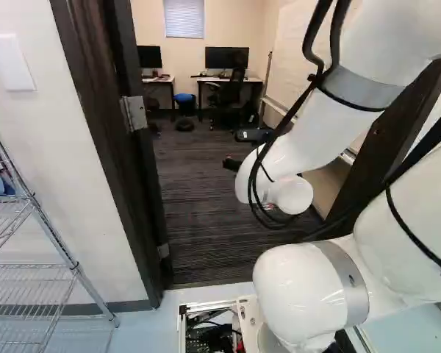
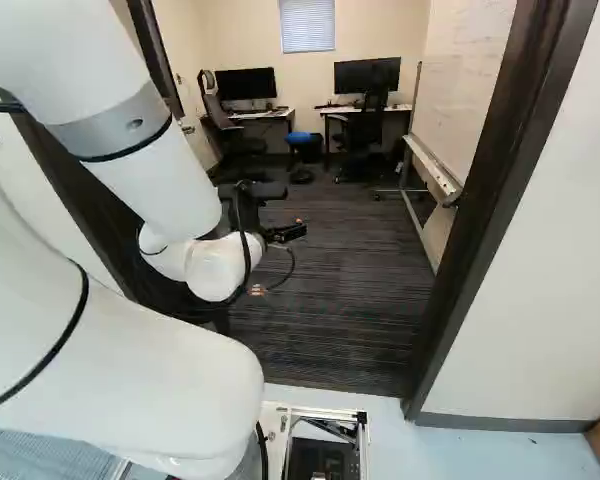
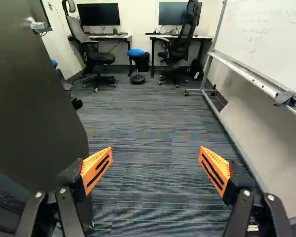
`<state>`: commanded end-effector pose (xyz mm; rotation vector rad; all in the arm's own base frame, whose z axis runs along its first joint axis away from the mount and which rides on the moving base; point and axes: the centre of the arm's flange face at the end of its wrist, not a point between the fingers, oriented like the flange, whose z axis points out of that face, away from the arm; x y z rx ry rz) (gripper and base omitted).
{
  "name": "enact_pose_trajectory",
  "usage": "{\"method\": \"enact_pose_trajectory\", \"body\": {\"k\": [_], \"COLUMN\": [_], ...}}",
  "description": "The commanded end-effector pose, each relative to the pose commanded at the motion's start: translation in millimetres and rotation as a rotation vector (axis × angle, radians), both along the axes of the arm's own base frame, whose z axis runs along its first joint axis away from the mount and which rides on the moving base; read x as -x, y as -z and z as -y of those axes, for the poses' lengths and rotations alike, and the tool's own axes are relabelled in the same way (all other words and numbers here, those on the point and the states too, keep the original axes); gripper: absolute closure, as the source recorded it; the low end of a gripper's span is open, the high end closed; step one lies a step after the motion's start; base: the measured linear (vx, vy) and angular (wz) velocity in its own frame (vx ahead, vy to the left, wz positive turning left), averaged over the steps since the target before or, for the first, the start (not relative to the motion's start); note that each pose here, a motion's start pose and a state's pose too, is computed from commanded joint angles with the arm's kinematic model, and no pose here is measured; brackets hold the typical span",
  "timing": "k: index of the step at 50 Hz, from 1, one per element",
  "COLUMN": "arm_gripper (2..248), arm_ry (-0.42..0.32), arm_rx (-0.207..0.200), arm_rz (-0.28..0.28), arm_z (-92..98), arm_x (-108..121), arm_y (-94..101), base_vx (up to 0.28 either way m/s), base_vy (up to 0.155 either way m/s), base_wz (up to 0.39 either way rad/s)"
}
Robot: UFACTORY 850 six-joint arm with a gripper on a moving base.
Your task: Open the door and move inside
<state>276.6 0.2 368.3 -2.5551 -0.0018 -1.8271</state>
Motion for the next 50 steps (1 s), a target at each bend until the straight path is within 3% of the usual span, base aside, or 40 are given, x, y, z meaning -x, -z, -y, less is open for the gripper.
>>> {"method": "enact_pose_trajectory", "body": {"k": [50], "arm_gripper": [3], "arm_ry": [0.001], "arm_rx": [0.0], "arm_rz": [-0.002], "arm_z": [0.2], "arm_x": [6.3], "arm_y": [2.7], "base_vx": [0.015], "base_vy": [0.003], "base_wz": [0.005]}}
